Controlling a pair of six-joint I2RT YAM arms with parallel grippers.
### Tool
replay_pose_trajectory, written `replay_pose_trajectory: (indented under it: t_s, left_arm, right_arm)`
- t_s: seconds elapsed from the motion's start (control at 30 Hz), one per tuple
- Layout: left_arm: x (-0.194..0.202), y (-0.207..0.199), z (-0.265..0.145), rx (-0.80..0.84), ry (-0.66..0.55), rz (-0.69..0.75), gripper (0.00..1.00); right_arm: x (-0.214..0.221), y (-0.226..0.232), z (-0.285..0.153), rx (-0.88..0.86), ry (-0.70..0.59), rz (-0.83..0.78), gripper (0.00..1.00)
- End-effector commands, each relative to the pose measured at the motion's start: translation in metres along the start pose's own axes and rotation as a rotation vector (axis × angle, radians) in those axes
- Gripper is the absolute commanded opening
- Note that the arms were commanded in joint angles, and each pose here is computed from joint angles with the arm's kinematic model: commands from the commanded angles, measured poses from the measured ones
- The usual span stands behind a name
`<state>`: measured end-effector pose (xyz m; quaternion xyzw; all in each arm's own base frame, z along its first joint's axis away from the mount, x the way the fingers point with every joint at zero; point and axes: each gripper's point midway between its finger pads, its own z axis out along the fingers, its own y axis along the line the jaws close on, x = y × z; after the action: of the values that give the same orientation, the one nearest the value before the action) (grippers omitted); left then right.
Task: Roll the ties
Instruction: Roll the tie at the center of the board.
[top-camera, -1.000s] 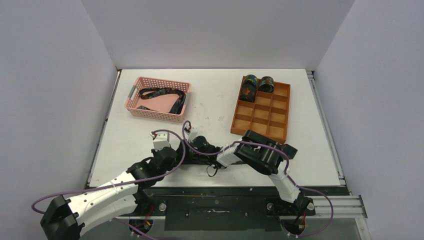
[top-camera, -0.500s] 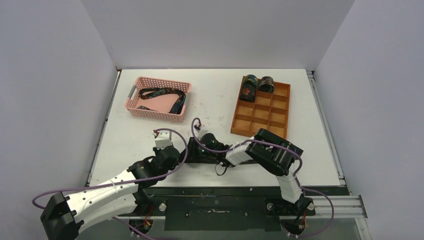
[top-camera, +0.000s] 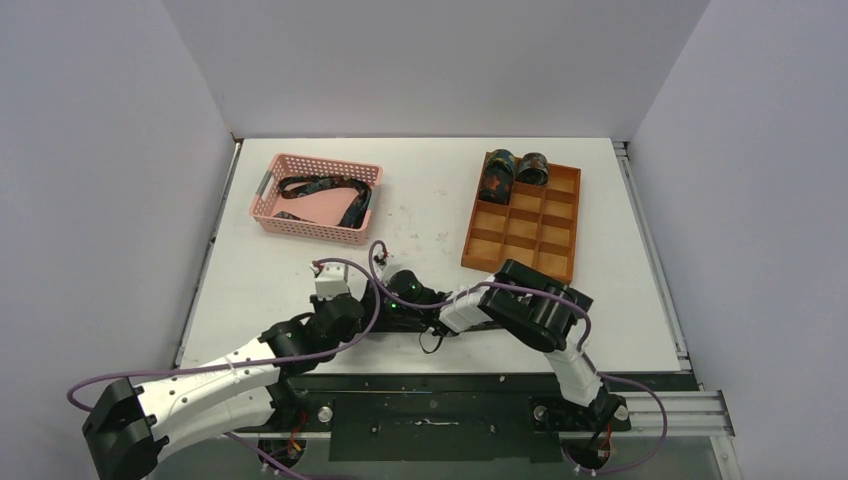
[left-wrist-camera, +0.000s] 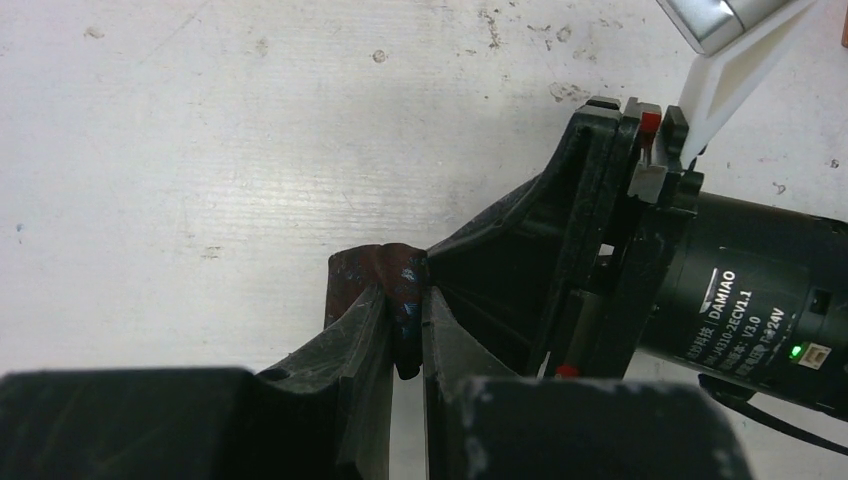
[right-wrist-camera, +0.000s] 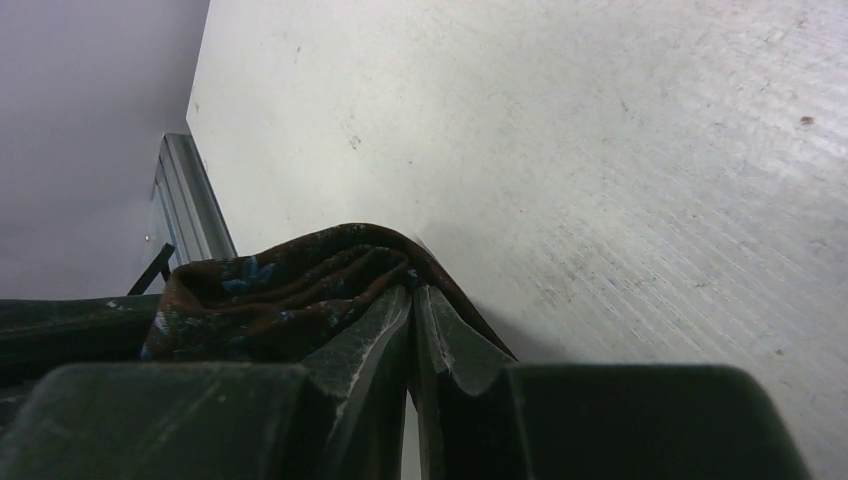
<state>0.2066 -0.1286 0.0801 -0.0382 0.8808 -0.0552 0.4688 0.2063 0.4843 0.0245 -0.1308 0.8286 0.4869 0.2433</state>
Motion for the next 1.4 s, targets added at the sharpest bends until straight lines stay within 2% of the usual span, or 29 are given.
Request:
replay_pose_trajectory:
  t_s: [0.0,0.37,0.67,1.0,1.37]
  left_arm:
    - [-0.023,-0.024,-0.002,0.052,-0.051,-0.043,0.00]
    - [-0.024,-0.019,0.002,-0.035,-0.067,0.072,0.00]
    - [-0.021,-0.042,0.001,-0.051,-0.078,0.220,0.00]
    - [0.004,-0.081,0.013,-0.113,-0.054,0.430,0.00]
    - [0.038,-0.113,0.027,-0.104,-0.010,0.553,0.00]
  right_arm:
    - [0.005,-0.011,-0.007,0.024,0.021,0.012,0.10]
    - [-0.055,-0.032,-0.065,0.137,-0.136,0.017,0.17]
    - [-0.070,-0.055,-0.125,0.272,-0.234,-0.022,0.16]
    - [-0.070,-0.109,-0.194,0.442,-0.292,0.003,0.15]
    - [-0.069,-0.121,-0.222,0.482,-0.318,0.016,0.15]
